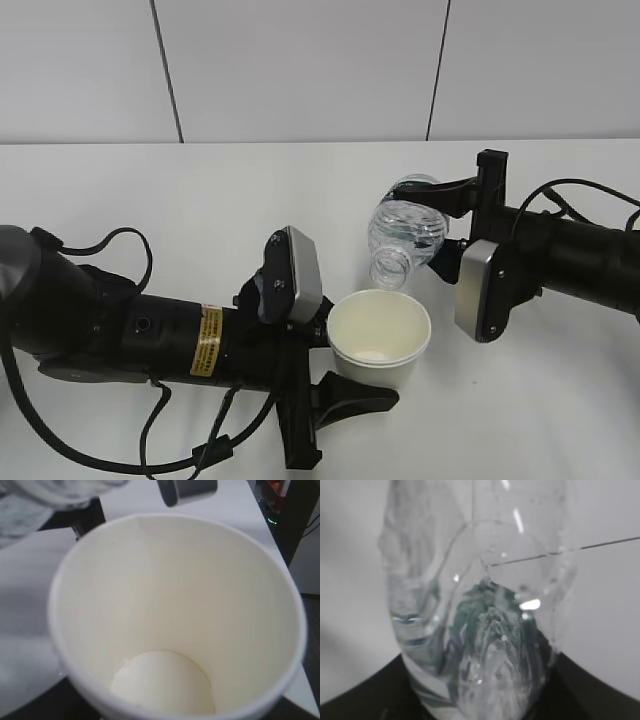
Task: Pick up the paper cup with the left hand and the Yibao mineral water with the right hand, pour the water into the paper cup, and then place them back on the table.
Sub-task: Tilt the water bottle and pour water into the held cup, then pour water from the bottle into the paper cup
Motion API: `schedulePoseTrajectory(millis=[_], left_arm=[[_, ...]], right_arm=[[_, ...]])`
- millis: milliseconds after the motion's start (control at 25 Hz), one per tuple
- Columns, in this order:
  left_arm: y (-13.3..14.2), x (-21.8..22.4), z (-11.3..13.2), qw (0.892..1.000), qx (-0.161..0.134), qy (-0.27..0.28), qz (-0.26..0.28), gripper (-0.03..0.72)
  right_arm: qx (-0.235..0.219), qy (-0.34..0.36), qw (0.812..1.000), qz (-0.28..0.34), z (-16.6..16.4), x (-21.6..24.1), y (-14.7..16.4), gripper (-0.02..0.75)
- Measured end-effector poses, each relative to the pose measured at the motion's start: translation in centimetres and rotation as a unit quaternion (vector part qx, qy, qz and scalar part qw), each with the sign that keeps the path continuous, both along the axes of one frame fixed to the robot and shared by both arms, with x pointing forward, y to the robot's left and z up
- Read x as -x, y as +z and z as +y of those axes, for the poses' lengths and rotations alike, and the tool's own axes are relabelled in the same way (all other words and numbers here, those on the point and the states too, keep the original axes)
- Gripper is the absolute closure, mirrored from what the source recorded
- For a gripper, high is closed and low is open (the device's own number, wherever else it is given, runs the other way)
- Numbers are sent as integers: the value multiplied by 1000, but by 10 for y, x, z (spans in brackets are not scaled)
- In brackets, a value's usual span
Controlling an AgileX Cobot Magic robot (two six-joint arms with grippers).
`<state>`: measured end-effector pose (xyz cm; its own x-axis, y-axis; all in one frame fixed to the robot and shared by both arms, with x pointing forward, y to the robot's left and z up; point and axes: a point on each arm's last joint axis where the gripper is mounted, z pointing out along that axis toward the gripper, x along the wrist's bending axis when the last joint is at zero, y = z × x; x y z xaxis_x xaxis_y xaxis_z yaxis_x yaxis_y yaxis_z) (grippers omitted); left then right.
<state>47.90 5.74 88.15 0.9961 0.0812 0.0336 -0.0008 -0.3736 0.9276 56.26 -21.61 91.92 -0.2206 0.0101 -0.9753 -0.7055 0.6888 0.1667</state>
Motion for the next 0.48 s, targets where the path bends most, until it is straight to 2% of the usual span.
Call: schedulePoseTrajectory(millis=[200,480], left_arm=[[-4,-2,2,1000,-24,9,-1,265],[-2,-8,2,998,-10,53,10,265]], right_arm=[[11,2,1000,-18,0,-3,2,357],[29,6,998,-47,0,-6,6,357]])
